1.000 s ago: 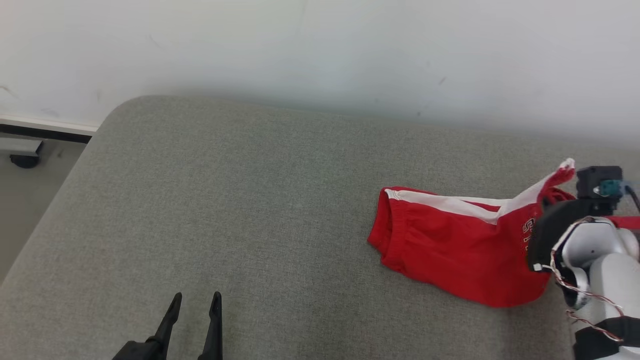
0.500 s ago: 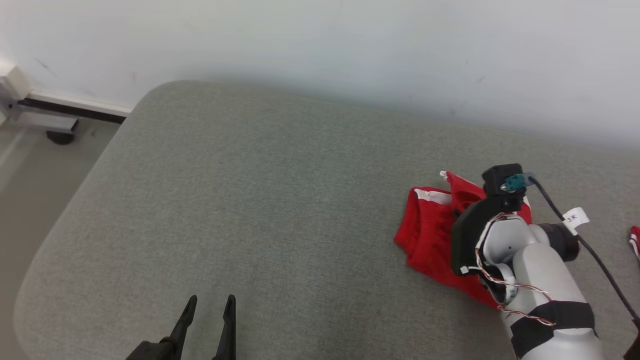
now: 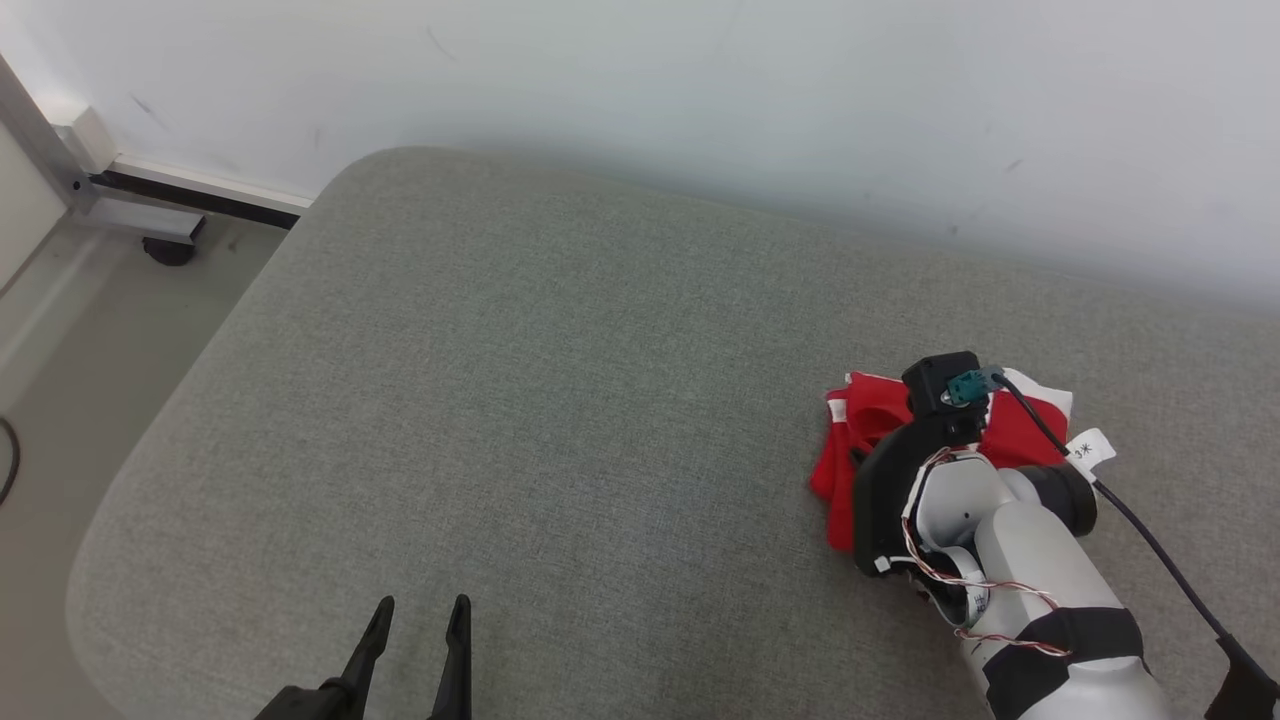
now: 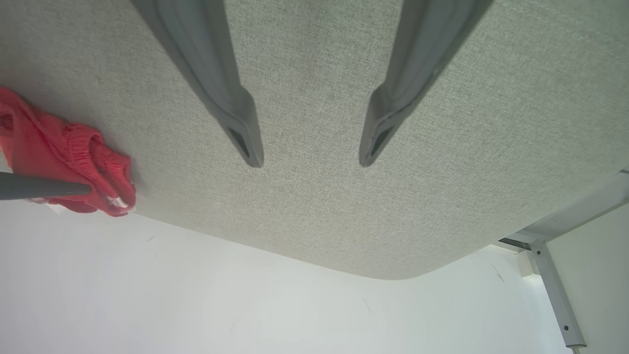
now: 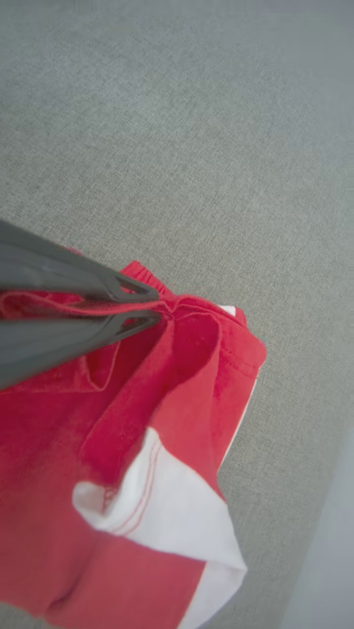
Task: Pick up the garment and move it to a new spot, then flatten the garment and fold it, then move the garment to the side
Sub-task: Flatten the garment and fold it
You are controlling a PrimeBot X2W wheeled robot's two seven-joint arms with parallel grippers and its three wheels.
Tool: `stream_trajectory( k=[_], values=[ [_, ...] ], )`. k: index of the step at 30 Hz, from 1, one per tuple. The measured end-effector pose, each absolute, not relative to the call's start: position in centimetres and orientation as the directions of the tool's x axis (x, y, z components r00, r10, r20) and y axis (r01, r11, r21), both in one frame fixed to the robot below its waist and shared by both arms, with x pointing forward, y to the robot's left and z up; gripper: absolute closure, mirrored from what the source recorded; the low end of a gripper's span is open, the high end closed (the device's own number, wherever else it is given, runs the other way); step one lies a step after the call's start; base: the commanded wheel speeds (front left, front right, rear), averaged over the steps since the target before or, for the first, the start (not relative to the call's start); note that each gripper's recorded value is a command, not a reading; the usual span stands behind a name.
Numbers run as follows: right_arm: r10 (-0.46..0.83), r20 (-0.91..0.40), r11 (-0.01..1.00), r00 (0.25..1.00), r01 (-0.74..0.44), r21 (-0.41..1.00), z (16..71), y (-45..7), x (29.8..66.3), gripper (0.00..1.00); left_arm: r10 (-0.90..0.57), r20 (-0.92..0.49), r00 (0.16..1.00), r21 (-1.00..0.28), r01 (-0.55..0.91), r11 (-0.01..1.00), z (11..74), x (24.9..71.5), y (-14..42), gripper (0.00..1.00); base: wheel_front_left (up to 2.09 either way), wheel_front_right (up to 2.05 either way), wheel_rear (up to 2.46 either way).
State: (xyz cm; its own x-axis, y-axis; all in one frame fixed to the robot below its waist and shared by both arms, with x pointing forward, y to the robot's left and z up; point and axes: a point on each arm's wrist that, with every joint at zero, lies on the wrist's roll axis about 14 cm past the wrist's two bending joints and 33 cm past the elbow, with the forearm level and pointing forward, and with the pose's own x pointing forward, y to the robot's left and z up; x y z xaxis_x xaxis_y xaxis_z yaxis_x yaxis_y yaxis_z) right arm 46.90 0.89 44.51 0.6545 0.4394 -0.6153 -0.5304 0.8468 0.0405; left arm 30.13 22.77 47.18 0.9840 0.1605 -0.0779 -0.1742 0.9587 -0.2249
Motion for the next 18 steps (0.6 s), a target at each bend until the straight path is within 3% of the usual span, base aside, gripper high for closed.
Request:
stream_trajectory(
  k=[7,11,14,18],
  values=[
    [0.542,-0.480,0.822,0.690,-0.553,0.133,49.0,2.6,47.2,0.00,0.148,-0.070,0.987,-0.230,-0.160,0.960,47.3,30.3,22.4,0.00,0.00,0.00,0.00],
    [0.526,-0.396,0.842,0.753,-0.527,0.117,52.1,0.1,48.4,0.00,0.138,-0.066,0.988,-0.233,-0.149,0.961,47.4,30.3,22.2,0.00,0.00,0.00,0.00],
    [0.441,-0.418,0.888,0.794,-0.454,0.073,51.7,-4.2,49.1,0.00,0.130,-0.062,0.990,-0.235,-0.142,0.962,47.5,30.3,21.9,0.00,0.00,0.00,0.00],
    [0.337,-0.542,0.922,0.770,-0.387,0.025,47.9,-8.2,48.0,0.00,0.130,-0.064,0.989,-0.237,-0.142,0.961,47.4,30.3,21.9,0.00,0.00,0.00,0.00]
  ],
)
